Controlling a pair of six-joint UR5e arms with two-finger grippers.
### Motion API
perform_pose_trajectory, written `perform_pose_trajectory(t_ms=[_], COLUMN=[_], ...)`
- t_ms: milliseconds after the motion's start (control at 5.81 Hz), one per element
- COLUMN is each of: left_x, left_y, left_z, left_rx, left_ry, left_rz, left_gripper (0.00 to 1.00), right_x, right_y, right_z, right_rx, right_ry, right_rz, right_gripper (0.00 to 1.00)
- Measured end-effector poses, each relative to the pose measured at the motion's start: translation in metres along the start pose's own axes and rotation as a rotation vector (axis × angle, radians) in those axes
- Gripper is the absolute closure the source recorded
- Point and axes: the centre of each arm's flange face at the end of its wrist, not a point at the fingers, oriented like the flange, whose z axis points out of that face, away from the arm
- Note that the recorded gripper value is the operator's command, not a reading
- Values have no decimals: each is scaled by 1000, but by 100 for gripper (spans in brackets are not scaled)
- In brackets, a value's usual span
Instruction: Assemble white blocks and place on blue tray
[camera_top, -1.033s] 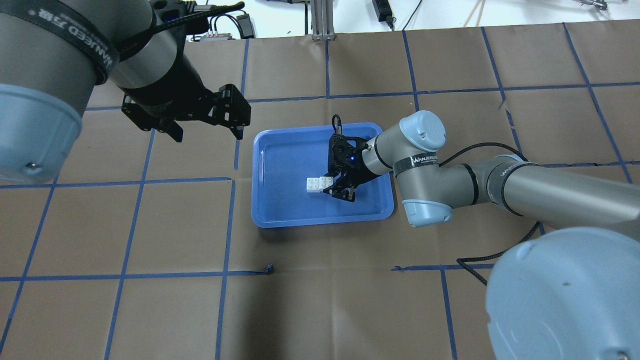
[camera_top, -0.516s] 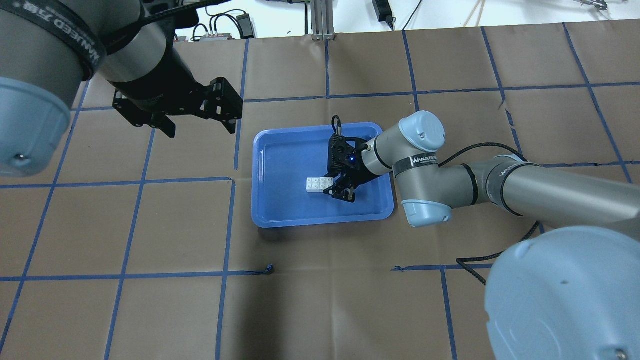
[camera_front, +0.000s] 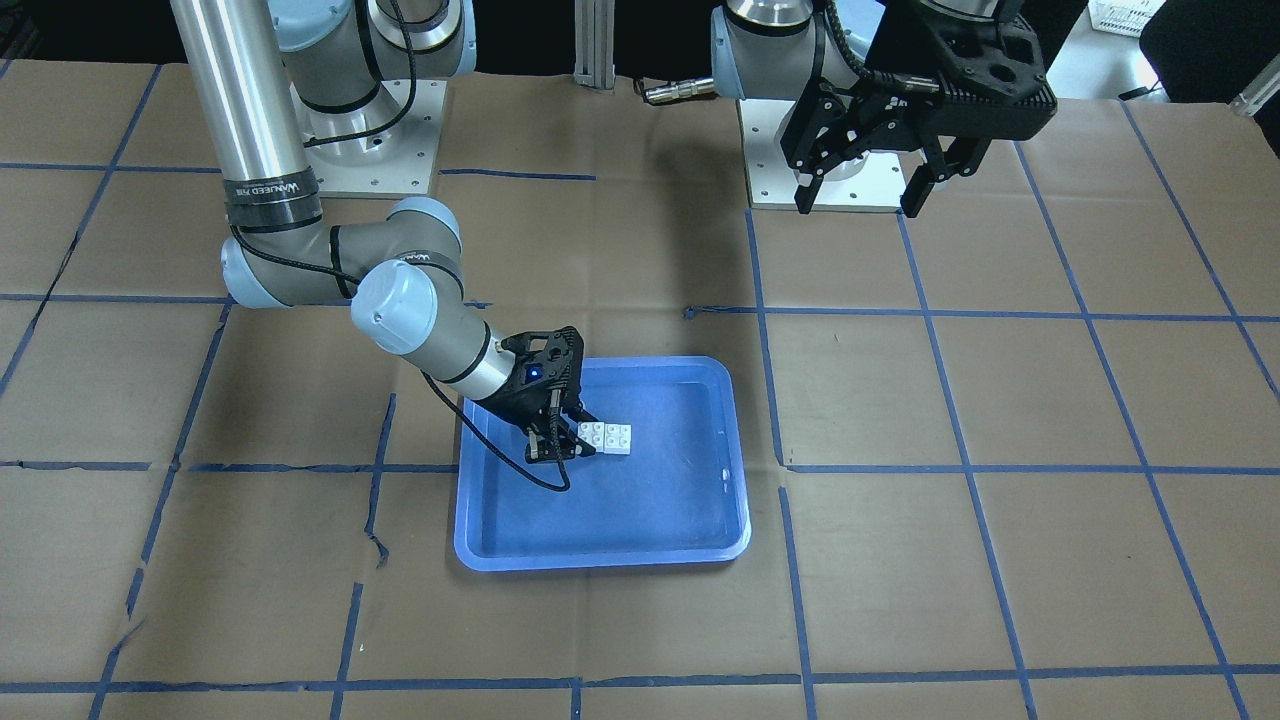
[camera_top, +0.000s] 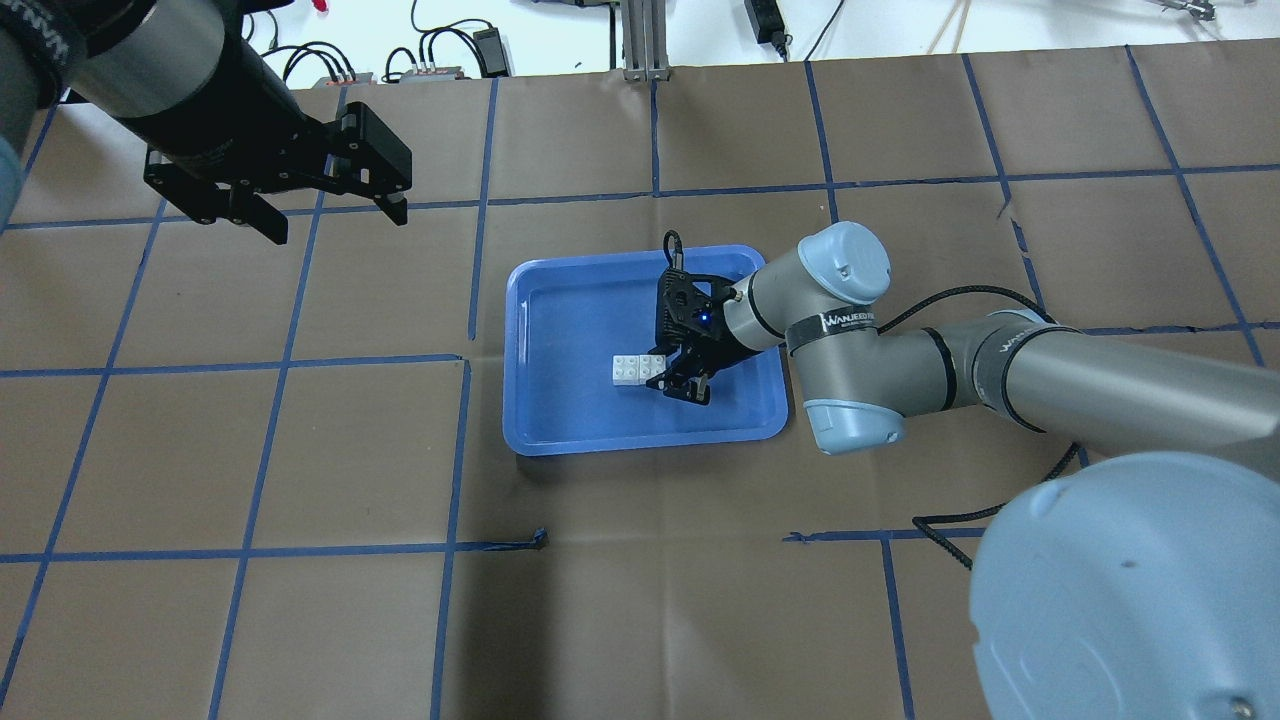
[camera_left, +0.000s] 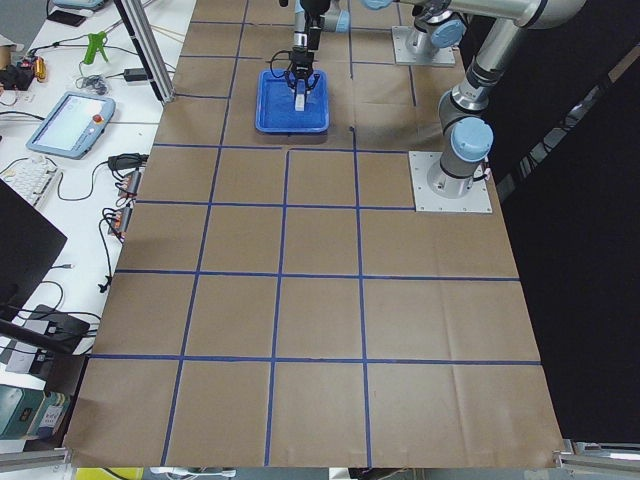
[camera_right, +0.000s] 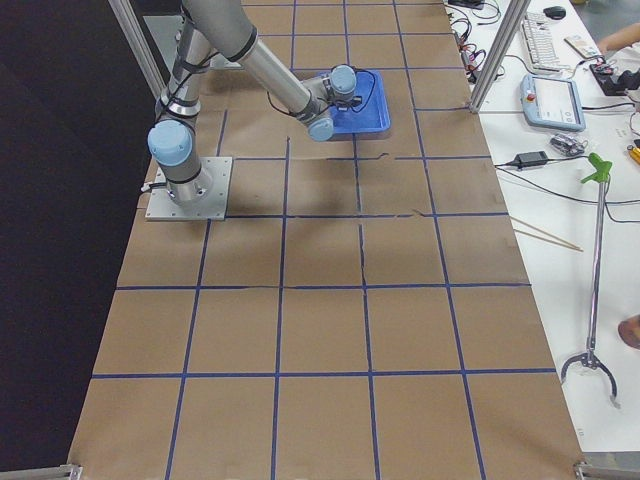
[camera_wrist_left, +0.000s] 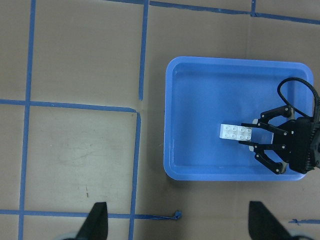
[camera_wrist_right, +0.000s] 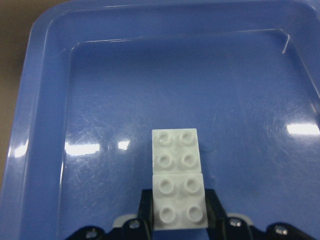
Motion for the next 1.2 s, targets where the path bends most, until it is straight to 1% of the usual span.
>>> perform_pose_trajectory(t_ms=[689,861,1205], left_x=[-6,-9,-9], left_y=[1,2,2], left_z=[-4,-6,-6], left_rx=[3,9,9], left_ry=[9,11,17], left_rz=[-5,-10,-8], left_gripper=[1,1,1], right_x=[0,0,0], right_y=[0,0,0], right_z=[1,0,0], right_rx=[1,1,3], right_ry=[-2,-2,-2], right_rz=[1,1,5], right_gripper=[55,52,1])
